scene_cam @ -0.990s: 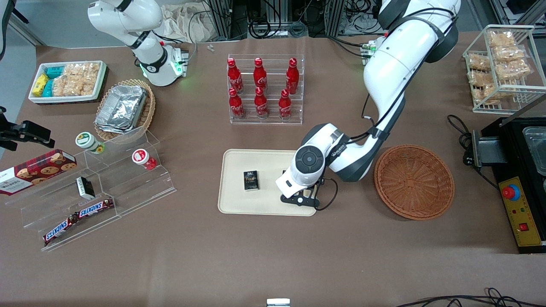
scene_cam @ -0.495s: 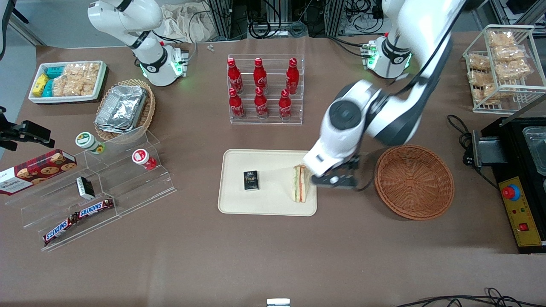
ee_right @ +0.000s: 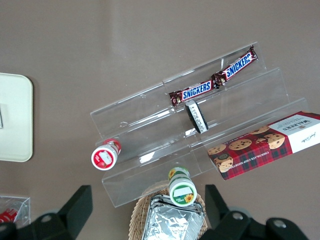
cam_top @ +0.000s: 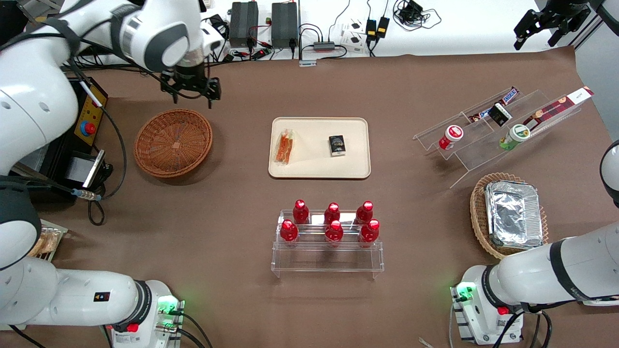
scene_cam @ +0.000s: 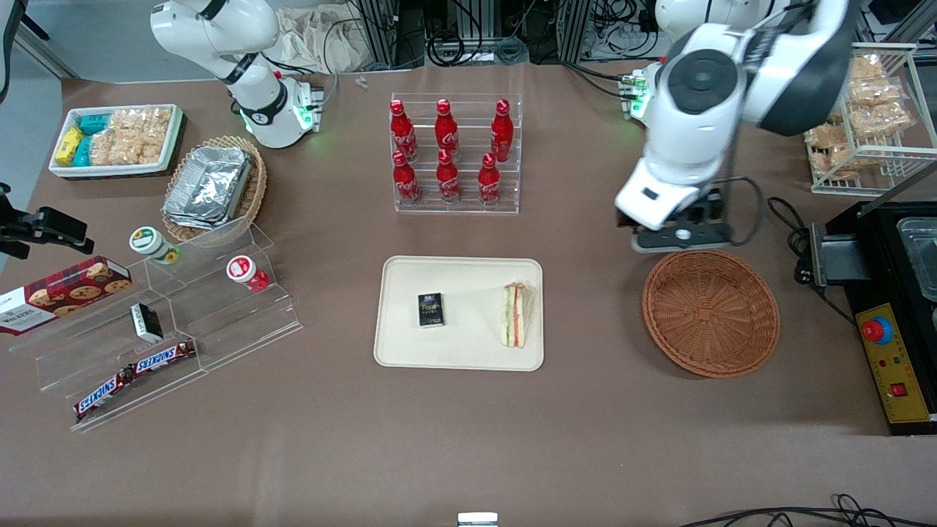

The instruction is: Place sandwich from basket to tray

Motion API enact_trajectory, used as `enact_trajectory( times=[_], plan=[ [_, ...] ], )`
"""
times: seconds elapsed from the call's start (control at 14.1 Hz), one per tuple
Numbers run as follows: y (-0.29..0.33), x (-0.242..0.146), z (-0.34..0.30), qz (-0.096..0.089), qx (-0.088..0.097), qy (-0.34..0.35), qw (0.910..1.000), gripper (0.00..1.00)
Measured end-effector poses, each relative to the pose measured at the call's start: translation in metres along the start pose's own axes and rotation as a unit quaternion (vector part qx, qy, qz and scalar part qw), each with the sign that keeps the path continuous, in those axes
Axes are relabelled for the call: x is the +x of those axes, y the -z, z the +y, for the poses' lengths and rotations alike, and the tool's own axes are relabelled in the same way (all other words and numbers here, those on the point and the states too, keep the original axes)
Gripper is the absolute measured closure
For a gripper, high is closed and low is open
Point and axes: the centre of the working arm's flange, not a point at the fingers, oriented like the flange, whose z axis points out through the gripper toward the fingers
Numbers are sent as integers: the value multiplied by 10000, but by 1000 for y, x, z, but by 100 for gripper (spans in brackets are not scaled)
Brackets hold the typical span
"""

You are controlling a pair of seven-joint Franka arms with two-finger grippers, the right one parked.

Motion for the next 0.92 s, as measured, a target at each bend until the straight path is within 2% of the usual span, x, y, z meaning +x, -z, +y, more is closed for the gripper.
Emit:
enact_trajectory(
  times=[0.28, 0.57, 0.92],
  plan=[
    [0, 26, -91, -218, -383, -221, 9988, 0],
    [1, 30, -128, -435, -808, -23, 9958, 0],
    [13, 39, -137, -444, -977, 52, 9942, 0]
  ],
)
